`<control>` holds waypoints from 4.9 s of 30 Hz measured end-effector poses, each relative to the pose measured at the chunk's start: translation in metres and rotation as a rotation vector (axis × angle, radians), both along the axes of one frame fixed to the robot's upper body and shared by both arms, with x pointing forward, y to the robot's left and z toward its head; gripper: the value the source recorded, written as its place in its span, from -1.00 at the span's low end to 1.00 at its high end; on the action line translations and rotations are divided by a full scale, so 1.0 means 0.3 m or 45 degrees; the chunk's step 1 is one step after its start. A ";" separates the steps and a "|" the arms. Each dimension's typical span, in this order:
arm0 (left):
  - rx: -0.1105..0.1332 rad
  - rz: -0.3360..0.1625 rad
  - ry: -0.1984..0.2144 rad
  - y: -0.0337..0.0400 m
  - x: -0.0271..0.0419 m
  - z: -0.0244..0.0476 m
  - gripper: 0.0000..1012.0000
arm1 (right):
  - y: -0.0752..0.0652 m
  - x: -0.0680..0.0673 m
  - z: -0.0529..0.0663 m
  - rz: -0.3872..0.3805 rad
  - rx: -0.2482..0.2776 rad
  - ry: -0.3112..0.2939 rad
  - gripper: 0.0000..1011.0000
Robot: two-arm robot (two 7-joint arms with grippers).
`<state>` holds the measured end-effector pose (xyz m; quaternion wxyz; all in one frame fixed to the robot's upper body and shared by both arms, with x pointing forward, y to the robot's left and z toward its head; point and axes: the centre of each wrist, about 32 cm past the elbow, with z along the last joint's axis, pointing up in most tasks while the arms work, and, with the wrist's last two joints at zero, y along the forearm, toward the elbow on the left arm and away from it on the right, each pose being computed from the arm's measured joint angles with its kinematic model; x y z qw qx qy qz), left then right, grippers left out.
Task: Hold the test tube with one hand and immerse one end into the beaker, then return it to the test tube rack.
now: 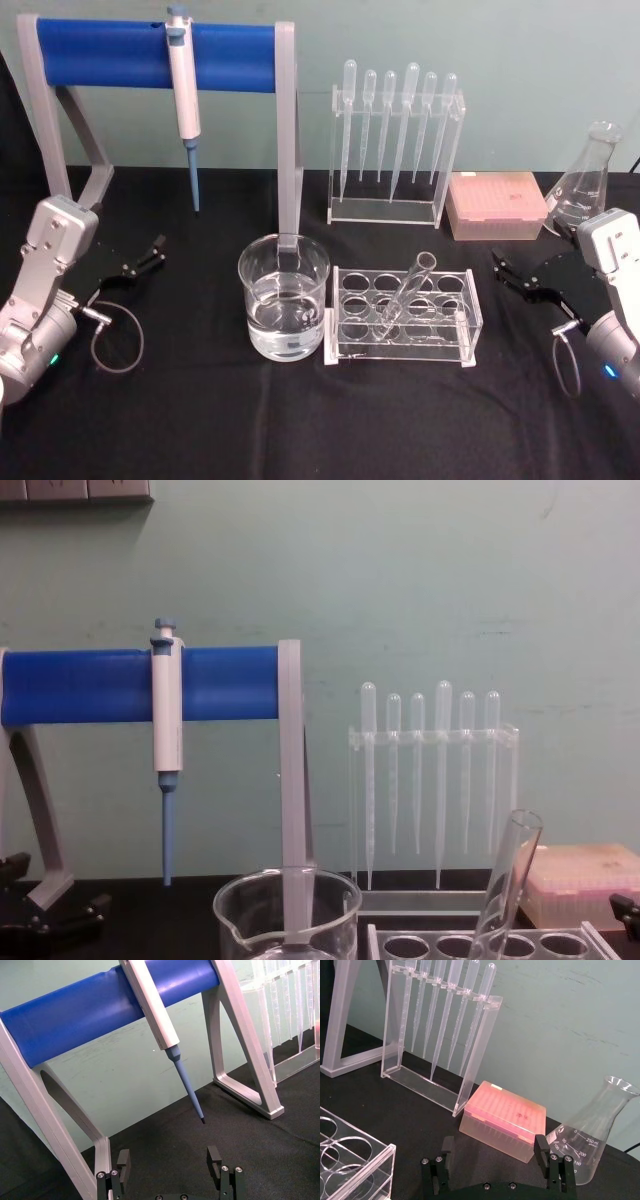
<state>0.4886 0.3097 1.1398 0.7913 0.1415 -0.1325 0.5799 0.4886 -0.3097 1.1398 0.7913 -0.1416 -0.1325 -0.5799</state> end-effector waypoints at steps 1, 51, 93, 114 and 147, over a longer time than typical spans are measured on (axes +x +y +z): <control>0.000 0.000 0.000 0.000 0.000 0.000 0.98 | 0.000 0.000 0.000 0.000 0.000 0.000 0.98; 0.000 0.000 0.000 0.000 0.000 0.000 0.98 | -0.003 0.003 0.007 0.000 0.002 -0.007 0.98; 0.000 0.000 0.000 0.000 0.000 0.000 0.98 | -0.136 0.050 0.197 0.880 0.219 0.210 0.98; 0.000 0.000 0.000 0.000 0.000 0.000 0.98 | -0.059 0.123 0.180 1.066 0.282 0.237 0.98; 0.000 0.000 0.000 0.000 0.000 0.000 0.98 | 0.002 0.156 0.166 1.092 0.298 0.247 0.58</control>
